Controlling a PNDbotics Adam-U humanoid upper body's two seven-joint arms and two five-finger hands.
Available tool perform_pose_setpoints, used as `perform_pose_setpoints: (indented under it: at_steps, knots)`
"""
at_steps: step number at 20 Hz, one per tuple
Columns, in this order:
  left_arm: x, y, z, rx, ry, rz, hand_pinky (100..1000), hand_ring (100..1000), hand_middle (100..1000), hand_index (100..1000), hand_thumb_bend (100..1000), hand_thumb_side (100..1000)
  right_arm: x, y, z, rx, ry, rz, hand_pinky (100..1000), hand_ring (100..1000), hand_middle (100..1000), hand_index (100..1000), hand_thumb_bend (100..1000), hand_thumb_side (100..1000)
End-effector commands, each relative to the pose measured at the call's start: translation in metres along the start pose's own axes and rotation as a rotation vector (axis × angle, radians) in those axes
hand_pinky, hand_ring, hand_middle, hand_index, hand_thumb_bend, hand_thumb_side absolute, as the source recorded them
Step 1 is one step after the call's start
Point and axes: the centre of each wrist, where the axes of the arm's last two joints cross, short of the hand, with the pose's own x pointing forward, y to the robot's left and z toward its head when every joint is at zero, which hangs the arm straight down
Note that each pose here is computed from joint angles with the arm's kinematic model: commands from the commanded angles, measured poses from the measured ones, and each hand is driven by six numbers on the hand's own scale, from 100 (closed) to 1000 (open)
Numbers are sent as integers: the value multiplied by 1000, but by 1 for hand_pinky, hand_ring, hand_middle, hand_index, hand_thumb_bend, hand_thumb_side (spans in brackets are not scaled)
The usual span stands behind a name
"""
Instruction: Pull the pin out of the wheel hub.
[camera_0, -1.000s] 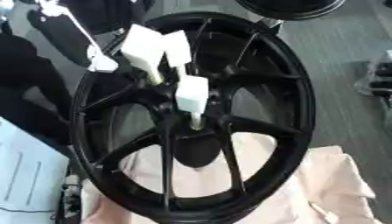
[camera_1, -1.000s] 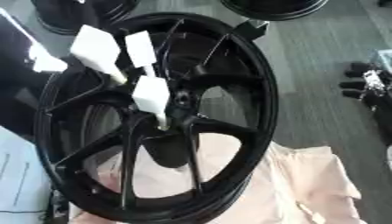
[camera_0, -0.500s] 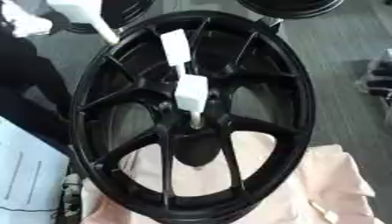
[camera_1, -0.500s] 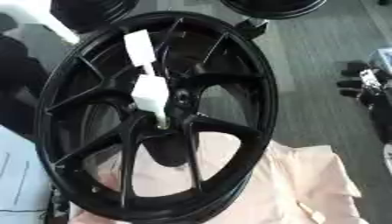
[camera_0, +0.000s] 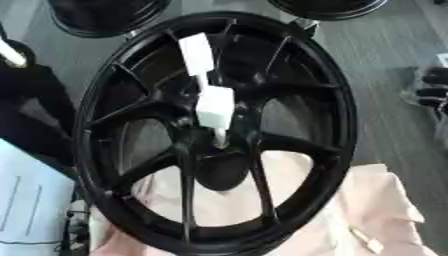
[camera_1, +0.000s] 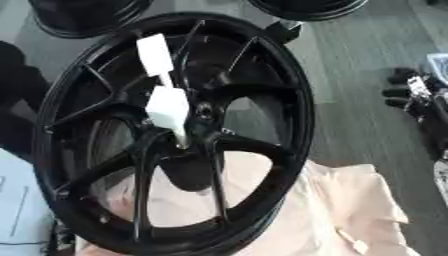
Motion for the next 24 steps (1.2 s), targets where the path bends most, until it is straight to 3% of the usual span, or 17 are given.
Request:
perform_pose_setpoints:
  at_steps: [1, 2, 4, 5, 6, 7, 8, 12, 15, 18, 24]
  knots:
    - [-18, 9, 5, 45, 36, 28, 720, 712, 626, 649, 287, 100, 11, -10, -3, -18, -32, 26, 756, 726, 737, 811, 100, 723]
    - [-25, 5, 5, 33, 39, 45, 731, 734, 655, 706, 321, 100, 11, -11, -2, -22, -32, 26, 756, 726, 737, 811, 100, 724]
    - [-35, -1, 7, 17, 38, 73, 740, 752, 691, 774, 436, 305, 10, -11, -2, -24, -30, 27, 756, 726, 737, 811, 100, 724]
    - [-40, -4, 7, 7, 38, 85, 749, 767, 717, 818, 524, 475, 10, -11, -2, -24, -30, 27, 756, 726, 737, 811, 100, 724]
    - [-45, -7, 7, -7, 39, 95, 754, 773, 725, 829, 552, 536, 10, -11, -2, -25, -29, 28, 756, 726, 737, 811, 100, 724]
    - [-48, -9, 7, -16, 38, 100, 754, 773, 725, 829, 552, 536, 10, -12, -2, -25, -29, 29, 756, 726, 737, 811, 100, 724]
    - [-50, -13, 6, -28, 34, 108, 765, 785, 742, 848, 580, 624, 10, -12, -1, -25, -29, 29, 756, 726, 737, 811, 100, 725]
    - [-54, -18, 5, -29, 21, 142, 761, 786, 746, 838, 533, 641, 10, -12, -1, -25, -28, 29, 756, 726, 737, 812, 100, 724]
    - [-51, -18, 4, 5, 13, 169, 748, 780, 738, 815, 411, 647, 10, -11, -1, -26, -28, 27, 756, 726, 737, 812, 100, 723]
    - [-38, -17, 2, 70, -39, 224, 722, 764, 712, 791, 344, 656, 10, -11, -2, -25, -30, 25, 756, 726, 737, 812, 100, 722]
    - [-7, -25, -3, 287, -217, 504, 655, 711, 634, 716, 258, 644, 10, -10, -2, -19, -28, 21, 756, 726, 737, 812, 100, 722]
